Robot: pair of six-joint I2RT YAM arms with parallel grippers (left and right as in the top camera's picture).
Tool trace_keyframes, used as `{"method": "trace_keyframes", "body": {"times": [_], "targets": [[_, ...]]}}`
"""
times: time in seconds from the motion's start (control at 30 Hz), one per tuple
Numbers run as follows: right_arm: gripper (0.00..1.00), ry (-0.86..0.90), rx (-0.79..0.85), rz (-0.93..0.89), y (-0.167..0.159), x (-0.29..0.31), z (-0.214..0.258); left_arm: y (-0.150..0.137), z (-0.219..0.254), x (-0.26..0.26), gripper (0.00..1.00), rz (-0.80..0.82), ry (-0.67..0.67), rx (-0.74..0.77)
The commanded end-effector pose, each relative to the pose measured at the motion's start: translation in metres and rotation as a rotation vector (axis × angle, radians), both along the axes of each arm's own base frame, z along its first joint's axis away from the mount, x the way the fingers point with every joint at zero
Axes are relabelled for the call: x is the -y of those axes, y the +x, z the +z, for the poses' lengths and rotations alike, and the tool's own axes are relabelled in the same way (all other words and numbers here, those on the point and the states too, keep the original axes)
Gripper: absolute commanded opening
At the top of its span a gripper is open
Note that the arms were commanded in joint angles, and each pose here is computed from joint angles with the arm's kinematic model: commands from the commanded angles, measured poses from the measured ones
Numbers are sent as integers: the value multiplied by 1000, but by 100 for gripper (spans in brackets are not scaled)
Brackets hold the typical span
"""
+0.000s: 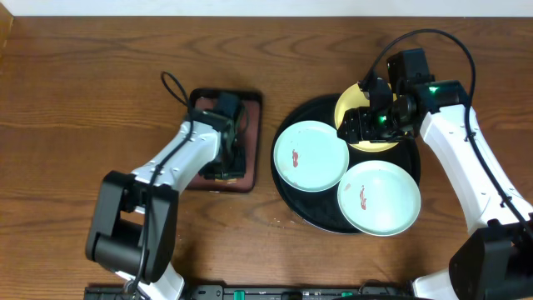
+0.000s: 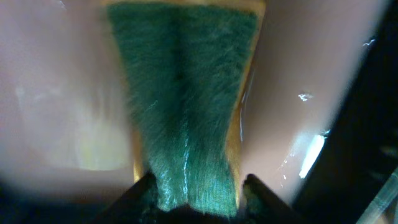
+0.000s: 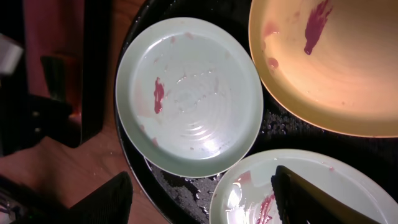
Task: Clean dirty plates on tray and stack at the side
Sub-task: 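Grasp the green-yellow sponge in the water tray with the left gripper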
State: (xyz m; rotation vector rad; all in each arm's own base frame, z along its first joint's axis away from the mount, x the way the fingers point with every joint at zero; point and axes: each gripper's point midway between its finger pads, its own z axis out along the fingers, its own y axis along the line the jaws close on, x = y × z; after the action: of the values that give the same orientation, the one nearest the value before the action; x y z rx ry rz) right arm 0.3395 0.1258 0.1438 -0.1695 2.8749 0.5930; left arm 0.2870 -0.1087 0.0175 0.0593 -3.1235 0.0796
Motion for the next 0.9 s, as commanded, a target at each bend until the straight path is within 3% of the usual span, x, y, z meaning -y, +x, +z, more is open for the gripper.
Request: {"method": "trace_keyframes", "body": {"times": [0.0, 0.1, 0.13, 0.33, 0.4, 0.47, 0.6, 0.77, 0.87], "targets": [[71, -3, 15, 21, 3, -4, 2, -11, -20, 0, 34, 8, 2, -37], [71, -3, 15, 21, 3, -4, 2, -5, -24, 2, 11, 7, -6, -10], [71, -3, 16, 21, 3, -4, 2, 1, -23, 2, 8, 9, -7, 13], [71, -3, 15, 21, 3, -4, 2, 46, 11, 0, 8, 50, -36, 115], [71, -3, 15, 21, 3, -4, 2, 53, 23, -1, 17, 60, -40, 129], [72, -4, 16, 20, 3, -4, 2, 56, 29, -1, 39, 63, -42, 132], [76, -62, 24, -17, 9, 6, -3, 55, 28, -2, 55, 63, -39, 126], [77, -74, 6, -35, 13, 8, -13, 63, 23, -7, 54, 67, -4, 159], [77, -76, -22, -36, 15, 7, -23, 63, 8, -16, 47, 71, 49, 153]]}}
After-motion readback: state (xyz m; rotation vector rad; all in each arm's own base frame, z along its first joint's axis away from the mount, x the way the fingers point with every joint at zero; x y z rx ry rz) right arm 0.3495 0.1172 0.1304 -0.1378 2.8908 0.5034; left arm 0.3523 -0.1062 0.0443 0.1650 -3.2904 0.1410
